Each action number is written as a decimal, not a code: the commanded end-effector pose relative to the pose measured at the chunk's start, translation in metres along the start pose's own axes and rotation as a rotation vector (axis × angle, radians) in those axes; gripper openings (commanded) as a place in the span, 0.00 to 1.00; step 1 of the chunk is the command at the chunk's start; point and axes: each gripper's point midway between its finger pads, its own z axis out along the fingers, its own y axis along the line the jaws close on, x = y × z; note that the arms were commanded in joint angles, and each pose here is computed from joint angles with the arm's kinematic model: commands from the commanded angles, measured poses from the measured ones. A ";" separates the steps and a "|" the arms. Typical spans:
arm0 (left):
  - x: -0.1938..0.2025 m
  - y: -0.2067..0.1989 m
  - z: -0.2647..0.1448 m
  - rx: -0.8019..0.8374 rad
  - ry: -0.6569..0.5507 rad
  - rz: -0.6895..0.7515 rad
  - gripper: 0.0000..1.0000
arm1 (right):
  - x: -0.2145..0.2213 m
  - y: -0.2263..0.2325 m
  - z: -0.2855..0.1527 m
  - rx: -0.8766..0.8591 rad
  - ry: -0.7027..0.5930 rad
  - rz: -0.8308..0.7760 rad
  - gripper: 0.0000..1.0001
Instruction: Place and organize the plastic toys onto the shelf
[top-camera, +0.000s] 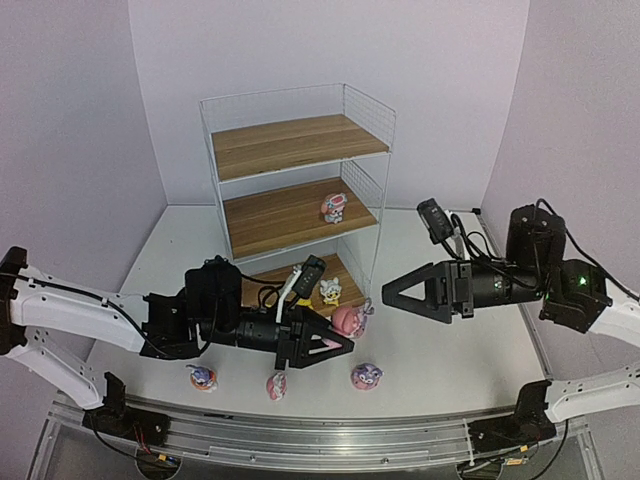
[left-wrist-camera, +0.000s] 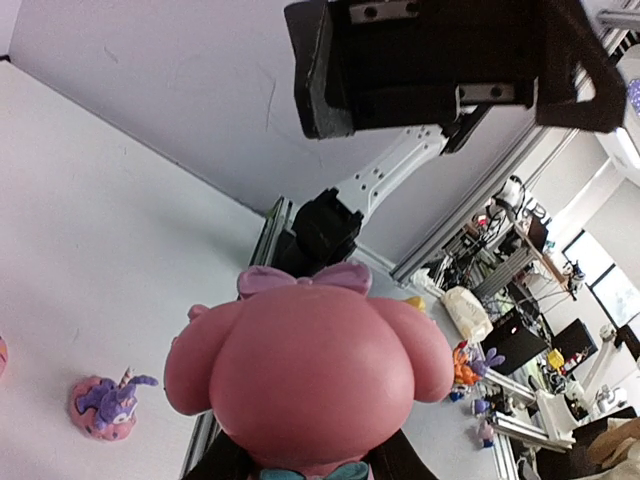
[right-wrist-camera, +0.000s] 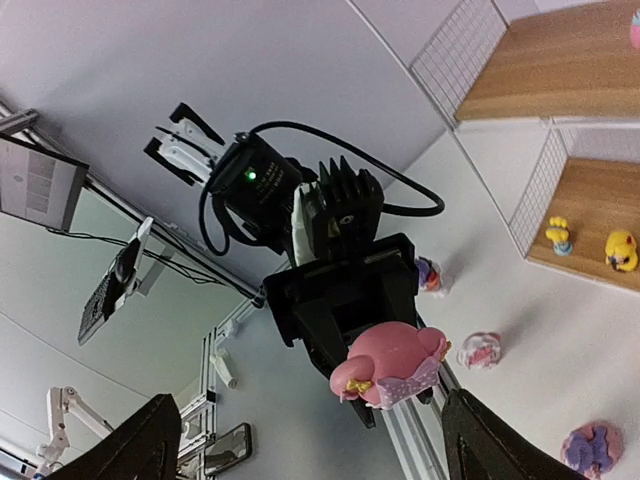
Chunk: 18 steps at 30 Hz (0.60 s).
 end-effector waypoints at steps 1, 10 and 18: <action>-0.051 -0.029 -0.016 0.070 -0.204 0.035 0.00 | -0.018 0.006 0.016 -0.094 -0.123 -0.128 0.88; -0.064 -0.029 -0.011 0.049 -0.231 0.043 0.00 | -0.019 0.008 0.035 -0.167 -0.139 -0.185 0.88; -0.066 -0.018 -0.008 -0.008 -0.239 0.025 0.00 | -0.015 0.003 0.039 -0.157 -0.134 -0.188 0.85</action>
